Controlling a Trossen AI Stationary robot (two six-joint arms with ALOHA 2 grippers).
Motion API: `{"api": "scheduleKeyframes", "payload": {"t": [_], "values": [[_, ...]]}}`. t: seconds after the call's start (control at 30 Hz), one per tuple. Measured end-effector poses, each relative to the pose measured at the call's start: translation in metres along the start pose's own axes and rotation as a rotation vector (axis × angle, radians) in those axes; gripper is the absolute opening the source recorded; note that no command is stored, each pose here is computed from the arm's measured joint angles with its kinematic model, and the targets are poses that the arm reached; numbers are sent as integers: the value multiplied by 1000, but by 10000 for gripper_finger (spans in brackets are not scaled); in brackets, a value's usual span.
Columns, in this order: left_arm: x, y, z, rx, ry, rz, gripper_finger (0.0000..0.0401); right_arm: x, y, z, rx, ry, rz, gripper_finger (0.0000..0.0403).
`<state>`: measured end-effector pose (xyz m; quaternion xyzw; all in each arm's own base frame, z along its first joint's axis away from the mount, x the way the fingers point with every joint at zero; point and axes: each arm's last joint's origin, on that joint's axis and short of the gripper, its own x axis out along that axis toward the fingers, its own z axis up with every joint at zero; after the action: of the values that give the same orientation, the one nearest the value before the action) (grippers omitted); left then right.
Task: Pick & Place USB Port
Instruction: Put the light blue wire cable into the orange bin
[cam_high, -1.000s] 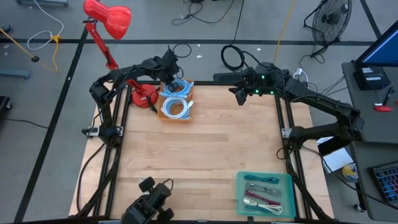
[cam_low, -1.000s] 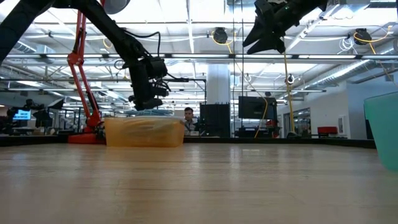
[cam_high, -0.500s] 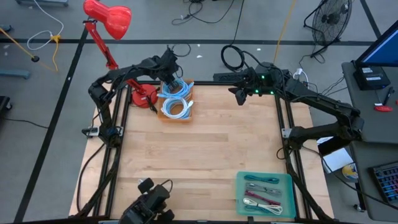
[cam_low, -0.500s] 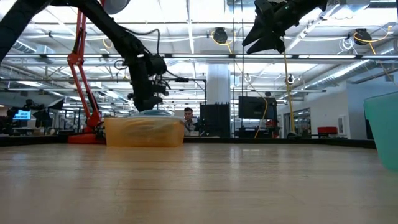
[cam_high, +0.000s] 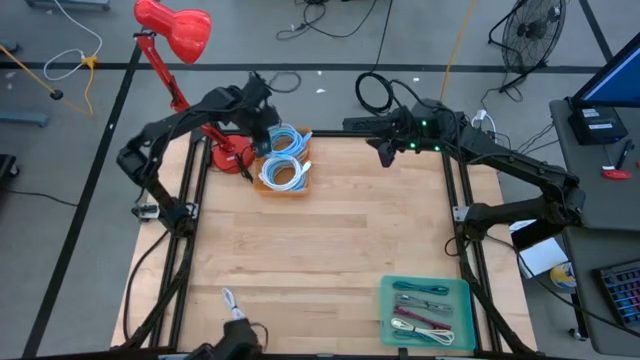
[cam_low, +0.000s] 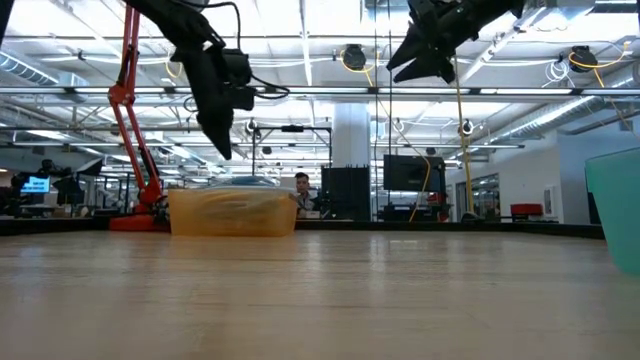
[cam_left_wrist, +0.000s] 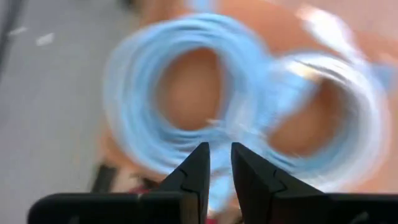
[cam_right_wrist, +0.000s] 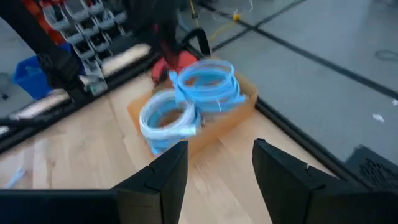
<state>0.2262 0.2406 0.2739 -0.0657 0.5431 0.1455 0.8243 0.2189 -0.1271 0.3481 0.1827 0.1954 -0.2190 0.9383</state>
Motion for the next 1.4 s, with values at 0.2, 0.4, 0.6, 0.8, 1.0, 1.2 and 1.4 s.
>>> {"api": "scheduleKeyframes", "payload": {"t": [0.2, 0.4, 0.6, 0.8, 1.0, 1.2, 1.4], "values": [[25, -32, 0, 220, 113, -83, 95, 6, -3, -8, 45, -4, 1, 169], [39, -59, 2, 327, 150, -34, 151, 19, -8, -32, 153, 56, 69, 169], [38, -70, 6, 389, 221, 125, 187, 27, -8, -44, 214, 35, 217, 169], [38, -70, 7, 383, 214, 141, 191, 25, -2, -40, 152, 2, 259, 169], [39, -63, 15, 371, 132, 195, 191, 24, -2, -39, 158, -4, 261, 169], [50, -55, 9, 362, 181, 136, 191, 23, -1, -40, 179, 11, 260, 169], [52, -51, 9, 336, 160, 121, 191, 23, 0, -41, 178, 13, 262, 169]]}}
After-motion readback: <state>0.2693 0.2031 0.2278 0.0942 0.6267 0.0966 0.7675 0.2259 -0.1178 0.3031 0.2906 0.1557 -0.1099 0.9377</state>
